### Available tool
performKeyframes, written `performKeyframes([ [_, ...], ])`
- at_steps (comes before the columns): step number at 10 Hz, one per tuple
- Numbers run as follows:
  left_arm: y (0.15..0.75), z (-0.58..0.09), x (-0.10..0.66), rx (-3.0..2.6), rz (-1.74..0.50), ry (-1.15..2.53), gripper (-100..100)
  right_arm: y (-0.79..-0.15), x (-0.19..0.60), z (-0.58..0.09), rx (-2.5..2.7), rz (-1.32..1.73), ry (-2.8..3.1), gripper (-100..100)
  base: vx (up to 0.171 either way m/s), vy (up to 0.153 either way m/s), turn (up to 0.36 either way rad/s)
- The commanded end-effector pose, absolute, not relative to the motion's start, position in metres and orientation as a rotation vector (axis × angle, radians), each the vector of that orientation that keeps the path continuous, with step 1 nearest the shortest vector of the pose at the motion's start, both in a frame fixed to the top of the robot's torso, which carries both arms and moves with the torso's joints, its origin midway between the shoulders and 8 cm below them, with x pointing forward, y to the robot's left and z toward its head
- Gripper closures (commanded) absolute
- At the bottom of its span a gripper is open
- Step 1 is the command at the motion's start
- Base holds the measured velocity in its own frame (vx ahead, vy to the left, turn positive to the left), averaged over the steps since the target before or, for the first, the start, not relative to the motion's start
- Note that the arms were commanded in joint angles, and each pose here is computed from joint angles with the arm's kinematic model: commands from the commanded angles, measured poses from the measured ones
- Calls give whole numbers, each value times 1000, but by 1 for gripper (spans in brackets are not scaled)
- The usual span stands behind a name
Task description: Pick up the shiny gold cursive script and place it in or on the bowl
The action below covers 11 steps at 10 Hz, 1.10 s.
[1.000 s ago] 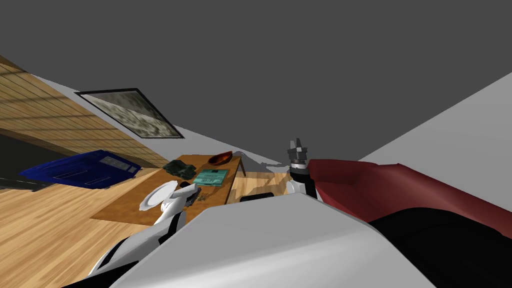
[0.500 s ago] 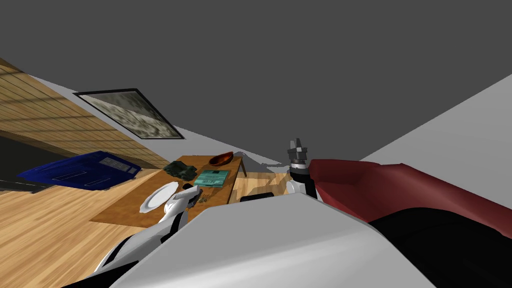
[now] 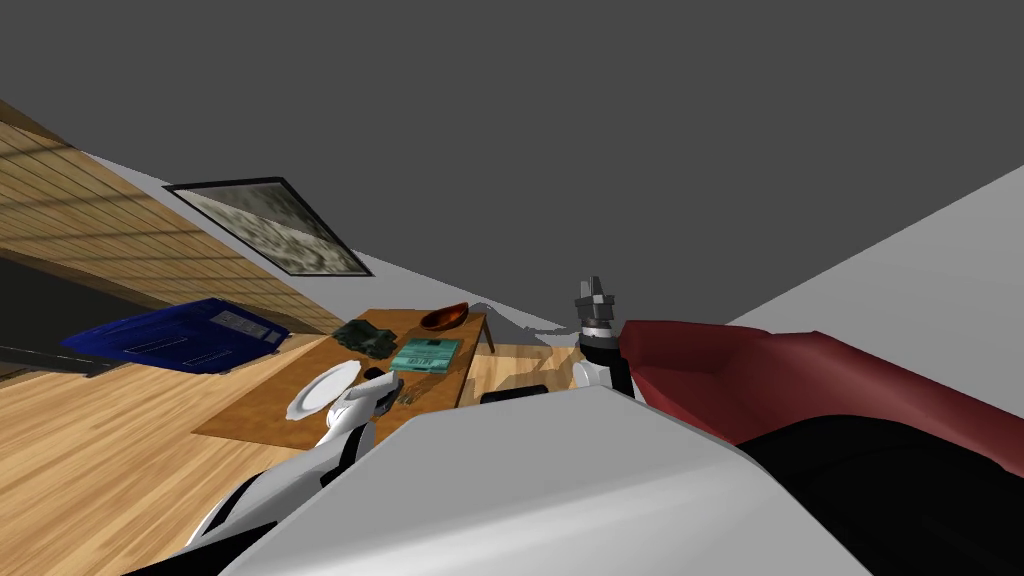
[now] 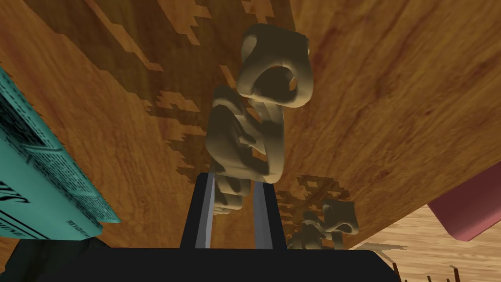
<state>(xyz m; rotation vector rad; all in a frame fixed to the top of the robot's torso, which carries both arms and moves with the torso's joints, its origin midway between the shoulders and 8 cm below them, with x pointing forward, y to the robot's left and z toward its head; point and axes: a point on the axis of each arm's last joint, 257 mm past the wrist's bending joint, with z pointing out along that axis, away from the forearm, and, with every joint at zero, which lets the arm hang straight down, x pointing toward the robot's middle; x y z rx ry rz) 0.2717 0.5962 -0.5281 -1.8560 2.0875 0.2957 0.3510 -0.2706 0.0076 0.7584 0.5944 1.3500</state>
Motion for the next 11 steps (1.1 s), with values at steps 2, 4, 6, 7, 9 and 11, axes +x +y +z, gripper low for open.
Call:
performKeyframes([
  [2, 593, -528, 274, -1827, 299, 2107, 100, -271, 351, 8, 758, 1350, 594, 0, -2, -3, -35],
  [4, 598, -519, 279, -1826, 299, 2108, 100, -271, 351, 8, 758, 1350, 594, 0, -16, -42, -24],
  [6, 604, -510, 283, -1825, 297, 2109, 100, -271, 351, 8, 758, 1350, 594, 0, -25, -57, 30],
  [7, 601, -513, 283, -1819, 297, 2109, 100, -271, 351, 8, 758, 1350, 594, 0, -11, -26, 12],
  [9, 618, -497, 289, -1793, 317, 2085, 100, -271, 351, 8, 758, 1350, 594, 0, 11, -39, 60],
  [11, 630, -483, 295, -1769, 331, 2066, 100, -271, 351, 8, 758, 1350, 594, 0, 42, -105, 87],
])
